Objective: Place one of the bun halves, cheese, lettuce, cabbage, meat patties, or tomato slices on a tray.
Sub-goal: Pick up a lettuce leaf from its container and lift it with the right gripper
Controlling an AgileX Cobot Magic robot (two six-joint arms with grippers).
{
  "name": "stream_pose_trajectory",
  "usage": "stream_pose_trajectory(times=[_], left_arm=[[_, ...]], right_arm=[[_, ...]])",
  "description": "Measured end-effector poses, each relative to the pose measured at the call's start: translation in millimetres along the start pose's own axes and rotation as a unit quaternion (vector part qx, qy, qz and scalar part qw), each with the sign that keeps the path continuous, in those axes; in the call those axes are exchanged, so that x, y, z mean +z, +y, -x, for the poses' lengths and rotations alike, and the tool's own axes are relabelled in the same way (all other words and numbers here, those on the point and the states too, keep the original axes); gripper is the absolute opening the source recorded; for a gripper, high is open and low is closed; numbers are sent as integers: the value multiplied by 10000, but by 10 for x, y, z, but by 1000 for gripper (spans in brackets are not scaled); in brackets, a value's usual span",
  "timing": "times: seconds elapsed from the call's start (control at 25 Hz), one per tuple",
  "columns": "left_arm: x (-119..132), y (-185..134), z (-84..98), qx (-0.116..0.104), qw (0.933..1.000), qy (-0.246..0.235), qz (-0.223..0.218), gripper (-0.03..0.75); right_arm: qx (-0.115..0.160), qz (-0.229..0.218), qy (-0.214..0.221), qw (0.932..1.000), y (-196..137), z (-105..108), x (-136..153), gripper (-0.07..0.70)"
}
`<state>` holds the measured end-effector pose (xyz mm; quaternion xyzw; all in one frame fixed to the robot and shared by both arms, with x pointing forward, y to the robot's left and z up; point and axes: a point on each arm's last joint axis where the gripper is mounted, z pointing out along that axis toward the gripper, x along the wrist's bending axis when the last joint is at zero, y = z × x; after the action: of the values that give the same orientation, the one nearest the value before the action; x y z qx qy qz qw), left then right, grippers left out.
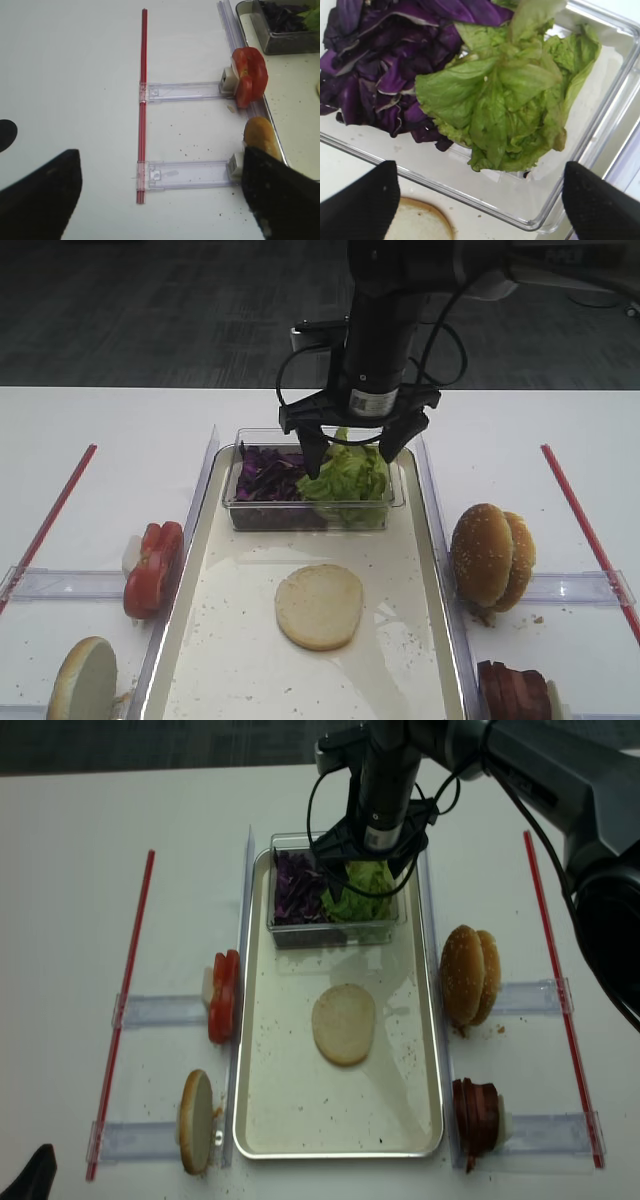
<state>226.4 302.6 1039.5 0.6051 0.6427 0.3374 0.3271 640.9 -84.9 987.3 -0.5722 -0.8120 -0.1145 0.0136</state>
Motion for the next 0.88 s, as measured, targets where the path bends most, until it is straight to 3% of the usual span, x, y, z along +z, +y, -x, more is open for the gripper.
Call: stream_pose_trajectory(times=[0.4,0.56,0.88], left_arm=[[0,0,0,0,10000,0,0,598],[0,0,0,0,10000,0,0,598],[0,0,0,0,10000,0,0,598]], right_arm=[[-9,207,15,9998,38,-3,-1,665],[-49,251,16,9997,48,-2,11,628],[-97,14,-17,10000,66,33,285,599]])
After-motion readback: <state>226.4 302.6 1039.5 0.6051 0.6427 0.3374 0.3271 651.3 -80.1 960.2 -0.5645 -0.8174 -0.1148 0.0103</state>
